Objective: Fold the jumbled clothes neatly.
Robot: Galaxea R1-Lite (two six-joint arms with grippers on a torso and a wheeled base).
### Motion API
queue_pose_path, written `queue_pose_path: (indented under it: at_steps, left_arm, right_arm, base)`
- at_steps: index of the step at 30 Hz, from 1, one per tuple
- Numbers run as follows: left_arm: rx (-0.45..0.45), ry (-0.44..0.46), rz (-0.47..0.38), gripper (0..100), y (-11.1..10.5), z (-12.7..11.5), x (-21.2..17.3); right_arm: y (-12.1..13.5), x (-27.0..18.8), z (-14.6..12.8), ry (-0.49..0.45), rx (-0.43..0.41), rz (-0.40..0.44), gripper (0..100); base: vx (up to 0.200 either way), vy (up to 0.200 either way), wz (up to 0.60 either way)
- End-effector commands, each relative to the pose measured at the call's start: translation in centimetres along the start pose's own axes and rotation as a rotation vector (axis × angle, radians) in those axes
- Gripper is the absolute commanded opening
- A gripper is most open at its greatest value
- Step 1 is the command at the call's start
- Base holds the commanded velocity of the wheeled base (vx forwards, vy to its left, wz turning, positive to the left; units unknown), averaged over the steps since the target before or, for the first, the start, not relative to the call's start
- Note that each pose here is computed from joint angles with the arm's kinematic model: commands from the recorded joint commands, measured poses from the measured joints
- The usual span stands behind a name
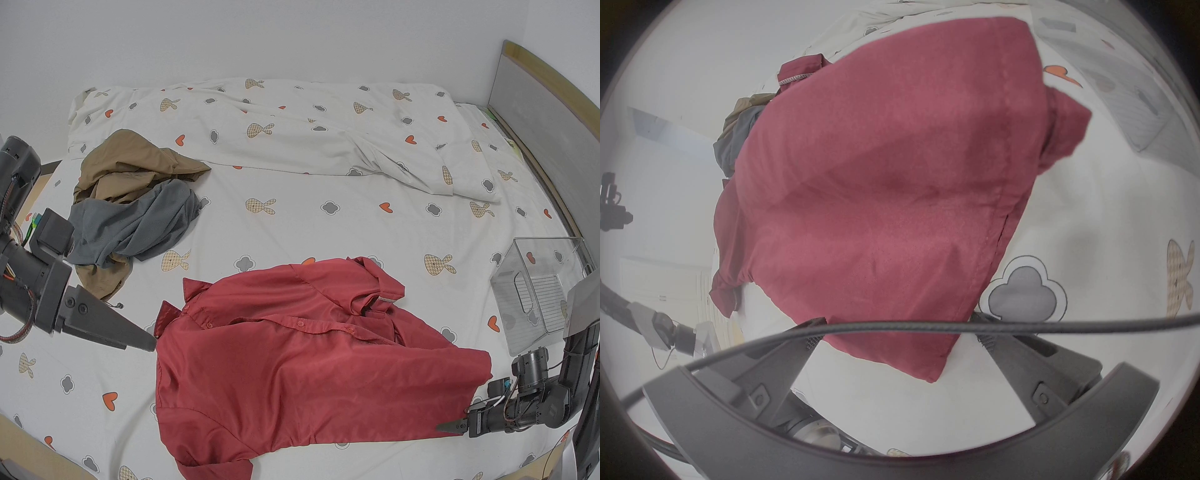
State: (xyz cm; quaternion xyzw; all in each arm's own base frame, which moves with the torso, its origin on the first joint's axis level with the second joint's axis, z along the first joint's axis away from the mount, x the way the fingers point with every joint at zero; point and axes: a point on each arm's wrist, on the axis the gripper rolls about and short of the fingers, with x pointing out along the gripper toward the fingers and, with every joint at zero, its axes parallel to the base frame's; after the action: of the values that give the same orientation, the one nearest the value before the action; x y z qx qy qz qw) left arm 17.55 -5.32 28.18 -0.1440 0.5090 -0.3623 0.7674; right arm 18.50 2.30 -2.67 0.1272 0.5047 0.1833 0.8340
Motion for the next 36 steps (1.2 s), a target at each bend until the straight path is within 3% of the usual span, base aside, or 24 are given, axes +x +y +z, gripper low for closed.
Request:
queue_pose_path:
  at_steps: [1,8,14,20,22,24,29,30,31,33,36]
  left_arm:
    - [-0.006,0.007,-0.001,100,0.2,0.1,0.2]
    - [-0.007,0.010,-0.001,100,0.2,0.1,0.3]
    - [-0.010,0.014,-0.001,100,0.3,0.1,0.4]
    - [-0.008,0.011,-0.001,100,0.2,0.1,0.3]
    - [-0.009,0.012,0.001,100,0.3,0.2,0.3]
    - [-0.010,0.014,-0.001,100,0.3,0.2,0.4]
    - [-0.014,0.018,0.001,100,0.4,0.2,0.5]
    - [-0.012,0.016,0.001,100,0.3,0.2,0.4]
    - [-0.013,0.017,0.001,100,0.4,0.3,0.5]
    - [-0.014,0.016,0.000,100,0.4,0.3,0.5]
    - [-0.018,0.023,0.000,100,0.5,0.3,0.6]
  right_arm:
    - [0.2,0.2,-0.7,0.044,0.044,0.004,0]
    - [0.1,0.1,-0.6,0.033,0.072,0.002,0]
    - [0.0,-1.1,0.1,-0.039,0.114,0.004,0]
    - [-0.6,-4.2,2.5,-0.245,0.153,0.008,0]
    - [-0.7,-4.7,3.1,-0.269,0.155,0.003,0]
    - [-0.7,-4.8,3.5,-0.269,0.161,0.002,0]
    - [0.5,-6.6,7.1,-0.240,0.277,0.079,0]
    - [2.3,-8.9,8.4,-0.223,0.306,0.170,0]
    - [3.2,-10.1,8.8,-0.206,0.311,0.195,0]
    - [3.9,-11.1,9.0,-0.190,0.310,0.194,0]
    - [4.4,-13.0,8.8,-0.093,0.286,0.151,0]
  base:
    - [0.000,0.000,0.00]
    - [0.000,0.000,0.00]
    - [0.000,0.000,0.00]
    - [0.000,0.000,0.00]
    - [0.000,0.000,0.00]
    - [0.000,0.000,0.00]
    - [0.000,0.000,0.00]
    - [0.000,0.000,0.00]
    - [0.000,0.000,0.00]
    - [0.000,0.000,0.00]
    - [0.000,0.000,0.00]
